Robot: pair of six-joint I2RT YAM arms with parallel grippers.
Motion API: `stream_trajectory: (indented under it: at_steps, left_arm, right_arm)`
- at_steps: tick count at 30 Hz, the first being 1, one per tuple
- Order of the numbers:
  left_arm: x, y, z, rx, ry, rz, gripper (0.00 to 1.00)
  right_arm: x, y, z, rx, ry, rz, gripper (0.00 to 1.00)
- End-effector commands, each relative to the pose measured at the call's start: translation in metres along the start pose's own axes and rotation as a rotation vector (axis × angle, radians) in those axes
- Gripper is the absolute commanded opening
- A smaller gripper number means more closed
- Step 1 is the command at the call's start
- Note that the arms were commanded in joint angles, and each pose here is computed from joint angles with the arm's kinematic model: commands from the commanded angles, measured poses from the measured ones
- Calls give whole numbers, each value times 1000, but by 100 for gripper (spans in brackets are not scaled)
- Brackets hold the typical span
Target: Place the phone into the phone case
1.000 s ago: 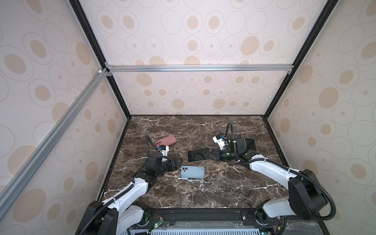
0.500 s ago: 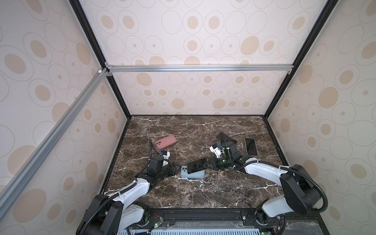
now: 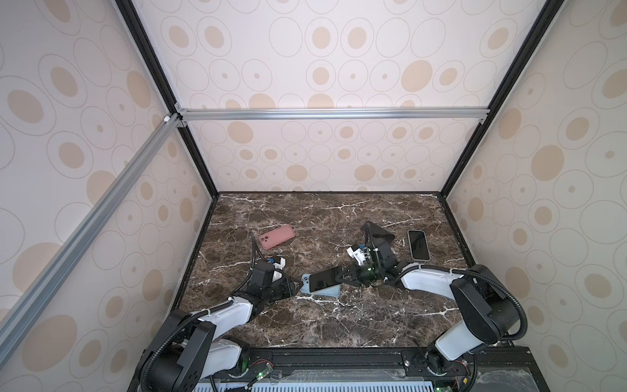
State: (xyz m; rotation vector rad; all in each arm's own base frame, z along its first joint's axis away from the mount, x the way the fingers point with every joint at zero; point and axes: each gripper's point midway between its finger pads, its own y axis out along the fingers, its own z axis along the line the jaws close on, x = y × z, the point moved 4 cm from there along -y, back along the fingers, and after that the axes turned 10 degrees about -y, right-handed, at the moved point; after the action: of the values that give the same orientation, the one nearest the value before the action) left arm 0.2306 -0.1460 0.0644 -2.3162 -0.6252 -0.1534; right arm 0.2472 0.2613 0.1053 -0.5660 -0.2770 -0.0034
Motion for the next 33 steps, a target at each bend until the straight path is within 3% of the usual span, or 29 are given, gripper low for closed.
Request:
stream_trajectory:
  at_steps: [1, 26, 33]
  left_arm:
    - [3, 4, -4, -43, -2, -4, 40]
    - [-8, 18, -11, -188, -21, 50, 32]
    - [-10, 19, -8, -177, -26, 49, 30]
  right_arm:
    - [2, 4, 5, 41, -9, 3, 0]
    - [11, 32, -12, 66, 36, 45, 0]
    - [8, 31, -20, -6, 22, 68, 10]
